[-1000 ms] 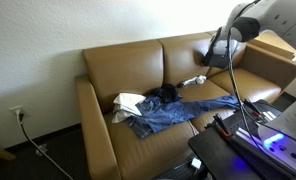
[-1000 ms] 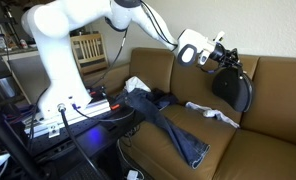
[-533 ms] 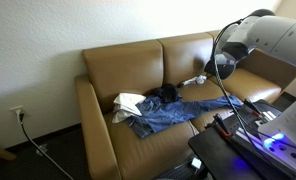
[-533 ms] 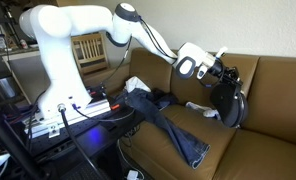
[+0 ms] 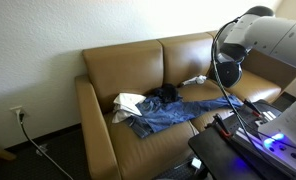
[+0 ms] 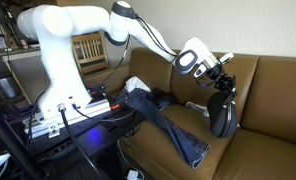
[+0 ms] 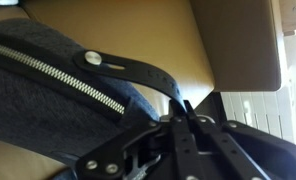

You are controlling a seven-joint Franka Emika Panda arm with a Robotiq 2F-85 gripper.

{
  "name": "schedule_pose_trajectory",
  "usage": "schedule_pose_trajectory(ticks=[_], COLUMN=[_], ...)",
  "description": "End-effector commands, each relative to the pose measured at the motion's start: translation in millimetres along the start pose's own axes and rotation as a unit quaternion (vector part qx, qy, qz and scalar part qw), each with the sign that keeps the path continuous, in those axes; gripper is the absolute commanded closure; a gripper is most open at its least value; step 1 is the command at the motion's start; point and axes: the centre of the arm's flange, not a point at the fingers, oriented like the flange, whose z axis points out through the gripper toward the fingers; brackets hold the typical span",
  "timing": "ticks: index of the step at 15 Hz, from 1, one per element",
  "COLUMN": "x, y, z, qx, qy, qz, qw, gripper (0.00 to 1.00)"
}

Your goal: Move the bag to the right

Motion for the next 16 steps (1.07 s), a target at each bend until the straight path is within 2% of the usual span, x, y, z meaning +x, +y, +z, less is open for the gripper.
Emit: schedule_pose_trajectory(ticks=[1, 4, 5, 6, 8, 10, 13, 14, 16], x=[-44.2, -44.7, -44.8, -45.5, -53.1, -67.2, -82.2, -85.1, -87.3], y=[36.3, 42.7, 42.3, 44.2, 39.7, 30.0, 16.8, 16.5, 30.6], z=[1.8, -7.9, -8.1, -10.5, -21.3, -38.6, -56.6, -61.4, -65.8], qx=[0.027, 0.032, 0.042, 0.053, 0.062, 0.088, 0.101, 0.099, 0.043], qy=[0.007, 0.003, 0.006, 0.003, -0.006, -0.02, -0.039, -0.043, -0.048], qz=[0.02, 0.002, -0.011, -0.02, -0.031, -0.046, -0.049, -0.048, -0.019], qw=[0.9994, 0.9995, 0.999, 0.9984, 0.9976, 0.9949, 0.9929, 0.9929, 0.9977], gripper=[0.99, 0.99, 0.71, 0.7, 0.58, 0.43, 0.21, 0.15, 0.02])
